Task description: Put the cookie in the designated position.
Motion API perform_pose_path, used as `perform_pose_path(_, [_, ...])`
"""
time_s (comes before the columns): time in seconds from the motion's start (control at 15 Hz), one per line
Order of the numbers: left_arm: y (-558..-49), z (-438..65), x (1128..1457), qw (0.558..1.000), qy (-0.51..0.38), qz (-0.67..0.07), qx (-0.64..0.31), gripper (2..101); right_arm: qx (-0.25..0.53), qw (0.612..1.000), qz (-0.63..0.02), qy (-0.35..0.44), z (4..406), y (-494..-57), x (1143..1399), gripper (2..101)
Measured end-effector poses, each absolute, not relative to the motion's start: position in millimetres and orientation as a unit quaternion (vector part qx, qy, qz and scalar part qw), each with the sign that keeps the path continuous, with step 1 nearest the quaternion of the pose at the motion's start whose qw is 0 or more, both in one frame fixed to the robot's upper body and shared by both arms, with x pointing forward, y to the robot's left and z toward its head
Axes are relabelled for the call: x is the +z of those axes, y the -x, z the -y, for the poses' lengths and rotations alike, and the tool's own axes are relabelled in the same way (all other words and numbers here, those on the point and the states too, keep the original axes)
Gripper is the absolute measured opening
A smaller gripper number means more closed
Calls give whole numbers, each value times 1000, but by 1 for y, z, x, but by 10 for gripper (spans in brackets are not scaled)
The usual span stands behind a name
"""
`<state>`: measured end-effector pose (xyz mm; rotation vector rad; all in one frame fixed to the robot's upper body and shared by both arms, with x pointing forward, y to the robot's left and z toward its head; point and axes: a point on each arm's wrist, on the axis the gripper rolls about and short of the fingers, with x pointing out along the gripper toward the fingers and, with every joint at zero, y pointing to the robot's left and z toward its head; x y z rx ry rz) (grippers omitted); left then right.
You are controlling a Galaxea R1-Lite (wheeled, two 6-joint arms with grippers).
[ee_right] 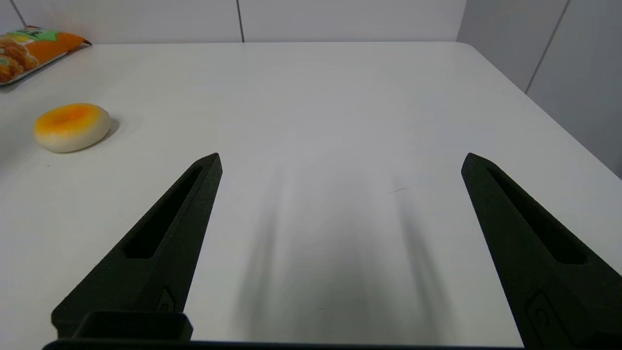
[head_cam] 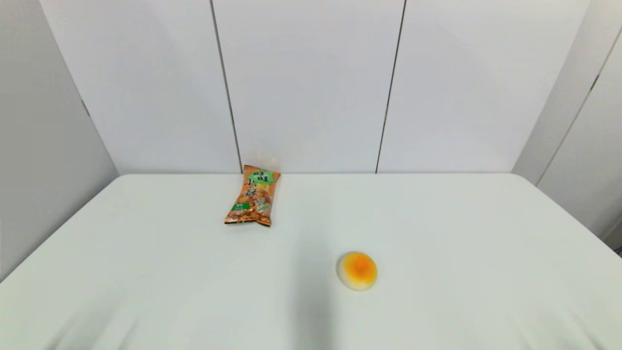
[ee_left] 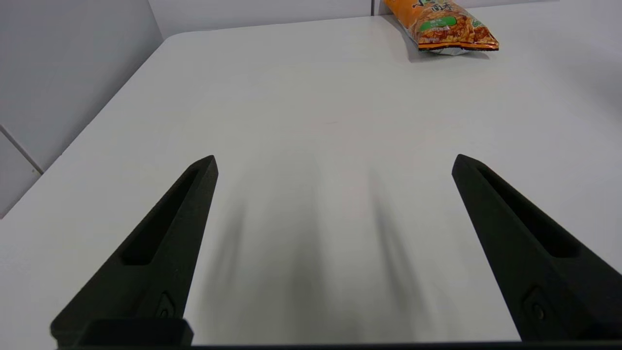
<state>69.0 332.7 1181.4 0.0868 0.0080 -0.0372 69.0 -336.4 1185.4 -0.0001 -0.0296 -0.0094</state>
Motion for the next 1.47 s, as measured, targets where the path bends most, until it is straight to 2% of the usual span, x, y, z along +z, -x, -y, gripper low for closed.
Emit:
perform_pose_path(0.4, [-71,-333,1187,999,-37,-8,-23,978,-5,1000,15,0,336,-69,1185,977])
perform_pose_path(0.6, [-74,-332,1213,998,-39,-4,-46,979,-5,1000,15,0,336,-69,1185,977])
perform_pose_path(0.93, [-99,-331,1253,995,-40,-68,-58,979,-5,1000,15,0,336,-69,1185,977])
perform_pose_path(1.47, [-203,-321,1353,979,-64,-160,-106,979,-4,1000,15,0,336,-69,1185,977])
